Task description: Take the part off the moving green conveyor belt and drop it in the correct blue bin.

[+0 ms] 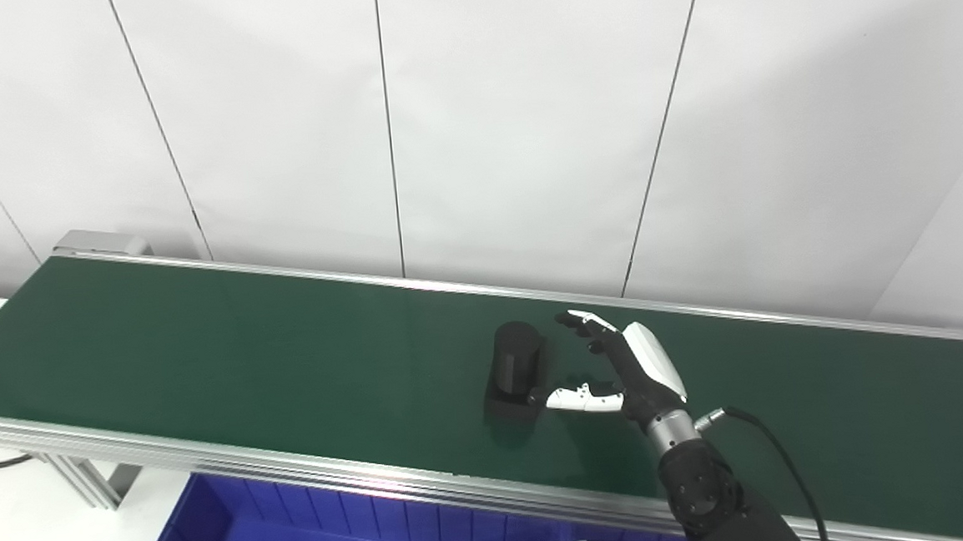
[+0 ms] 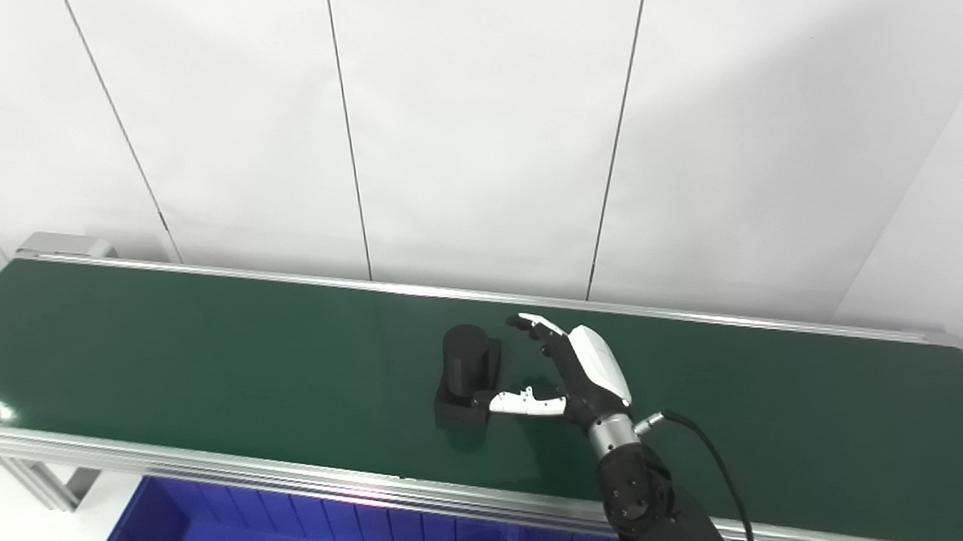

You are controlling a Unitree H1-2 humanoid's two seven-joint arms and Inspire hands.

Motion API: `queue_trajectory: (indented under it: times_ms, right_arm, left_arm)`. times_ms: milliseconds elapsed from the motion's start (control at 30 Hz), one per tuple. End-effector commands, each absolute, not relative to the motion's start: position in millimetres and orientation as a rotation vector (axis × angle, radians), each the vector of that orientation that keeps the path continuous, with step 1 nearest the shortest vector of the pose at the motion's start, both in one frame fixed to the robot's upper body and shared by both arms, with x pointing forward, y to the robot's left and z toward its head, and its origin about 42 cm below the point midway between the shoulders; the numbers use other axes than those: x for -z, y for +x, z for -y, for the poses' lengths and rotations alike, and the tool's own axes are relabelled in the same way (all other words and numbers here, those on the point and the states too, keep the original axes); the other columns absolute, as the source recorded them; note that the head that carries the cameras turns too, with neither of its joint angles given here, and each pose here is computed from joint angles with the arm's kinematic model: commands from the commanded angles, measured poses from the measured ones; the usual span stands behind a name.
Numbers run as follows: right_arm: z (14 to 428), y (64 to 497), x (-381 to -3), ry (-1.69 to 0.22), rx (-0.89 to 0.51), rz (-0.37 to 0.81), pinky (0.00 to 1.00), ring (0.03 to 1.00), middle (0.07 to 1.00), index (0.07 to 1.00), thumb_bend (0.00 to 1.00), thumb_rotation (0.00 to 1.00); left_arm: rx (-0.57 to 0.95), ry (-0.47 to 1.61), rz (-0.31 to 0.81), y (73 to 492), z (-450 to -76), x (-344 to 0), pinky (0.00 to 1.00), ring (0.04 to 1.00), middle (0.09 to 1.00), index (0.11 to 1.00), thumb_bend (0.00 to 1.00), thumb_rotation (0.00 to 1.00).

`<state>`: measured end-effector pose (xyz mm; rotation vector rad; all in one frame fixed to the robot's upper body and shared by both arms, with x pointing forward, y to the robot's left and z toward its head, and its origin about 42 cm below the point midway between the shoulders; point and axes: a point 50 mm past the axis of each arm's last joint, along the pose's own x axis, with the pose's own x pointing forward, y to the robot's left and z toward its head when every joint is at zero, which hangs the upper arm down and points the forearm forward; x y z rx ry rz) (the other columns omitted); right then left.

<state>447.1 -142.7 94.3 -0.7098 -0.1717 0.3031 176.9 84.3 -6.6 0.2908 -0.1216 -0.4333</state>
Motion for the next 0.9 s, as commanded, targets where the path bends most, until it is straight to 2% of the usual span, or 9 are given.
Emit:
queue_trajectory:
  times_ms: [0, 300, 433, 767, 833, 867]
  right_arm:
    - [132.7, 461.8, -124.1, -0.684, -0.289, 0.286, 0.75, 0.837, 0.845, 0.817, 1.0, 0.53]
    - [134.3, 460.3, -122.3, -0.685, -0.288, 0.293, 0.73, 0.828, 0.837, 0.814, 1.0, 0.53]
    - [134.2, 459.5, -121.4, -0.671, -0.287, 0.283, 0.66, 0.805, 0.828, 0.81, 1.0, 0.52]
    - [133.1, 459.8, -120.3, -0.664, -0.262, 0.271, 0.54, 0.674, 0.752, 0.776, 1.0, 0.46]
    - [132.5, 460.5, -119.9, -0.662, -0.256, 0.269, 0.48, 0.591, 0.711, 0.743, 0.94, 0.42]
    - [132.1, 460.9, -119.8, -0.653, -0.252, 0.266, 0.48, 0.588, 0.71, 0.742, 0.94, 0.41]
  left_arm:
    - [0.43, 0.251, 0.178, 181.5, -82.0, -4.5, 0.83, 0.83, 0.842, 0.842, 0.83, 0.94]
    - [0.432, 0.258, 0.183, 180.8, -83.0, -4.2, 0.83, 0.831, 0.844, 0.845, 0.83, 0.95]
    - [0.431, 0.26, 0.184, 180.1, -82.9, -4.0, 0.83, 0.83, 0.842, 0.844, 0.83, 0.95]
    - [0.434, 0.247, 0.182, 178.4, -82.9, -6.0, 0.83, 0.833, 0.847, 0.846, 0.84, 0.95]
    - [0.433, 0.244, 0.179, 178.3, -82.9, -6.1, 0.83, 0.833, 0.848, 0.844, 0.84, 0.94]
    - [0.433, 0.243, 0.178, 178.2, -83.0, -6.1, 0.83, 0.834, 0.848, 0.844, 0.84, 0.94]
